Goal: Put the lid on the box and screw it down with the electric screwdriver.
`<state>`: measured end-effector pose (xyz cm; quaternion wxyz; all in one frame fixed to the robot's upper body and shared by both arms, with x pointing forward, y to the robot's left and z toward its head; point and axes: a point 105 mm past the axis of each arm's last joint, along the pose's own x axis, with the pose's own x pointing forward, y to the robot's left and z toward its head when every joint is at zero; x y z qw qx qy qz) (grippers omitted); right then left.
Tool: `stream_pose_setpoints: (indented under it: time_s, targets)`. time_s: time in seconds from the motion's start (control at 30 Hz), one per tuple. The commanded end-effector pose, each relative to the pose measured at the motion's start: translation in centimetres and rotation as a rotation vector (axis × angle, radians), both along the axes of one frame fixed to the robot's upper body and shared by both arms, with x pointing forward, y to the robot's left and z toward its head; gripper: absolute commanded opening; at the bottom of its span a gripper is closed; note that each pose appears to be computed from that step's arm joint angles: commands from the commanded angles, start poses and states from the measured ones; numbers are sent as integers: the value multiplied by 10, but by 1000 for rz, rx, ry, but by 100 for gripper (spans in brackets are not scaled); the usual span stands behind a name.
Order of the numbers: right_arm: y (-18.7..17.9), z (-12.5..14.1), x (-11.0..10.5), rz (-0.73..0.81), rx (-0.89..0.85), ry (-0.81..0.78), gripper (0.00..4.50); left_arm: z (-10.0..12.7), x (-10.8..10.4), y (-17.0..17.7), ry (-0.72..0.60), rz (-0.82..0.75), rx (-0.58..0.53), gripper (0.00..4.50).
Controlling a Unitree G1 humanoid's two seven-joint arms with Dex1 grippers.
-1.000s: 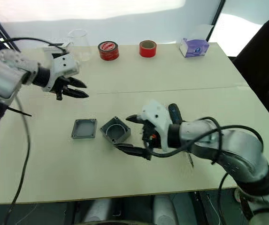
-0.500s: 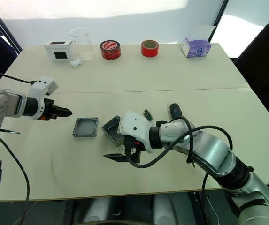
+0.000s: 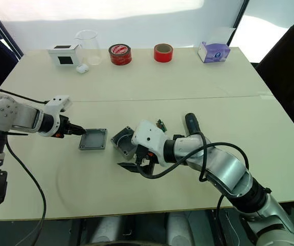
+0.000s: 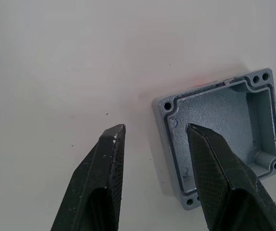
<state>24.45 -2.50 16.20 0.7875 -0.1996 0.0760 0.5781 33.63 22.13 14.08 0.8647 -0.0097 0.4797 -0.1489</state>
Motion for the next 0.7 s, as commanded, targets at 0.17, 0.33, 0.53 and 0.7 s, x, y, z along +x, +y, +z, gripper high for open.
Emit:
stream_pose_setpoints:
  time_s: [0.17,0.33,0.53,0.7]
  targets:
    - [-4,10,-1,-32,16,-52,450,-12,-6,-6,71,2,-8,201]
    - [-4,8,0,-47,17,-50,450,-33,-12,-6,136,32,8,127]
    - [-8,9,1,-55,7,-53,450,-34,-13,-10,127,36,12,5]
    - [-12,12,7,-76,13,-53,450,-30,-9,-14,80,43,23,5]
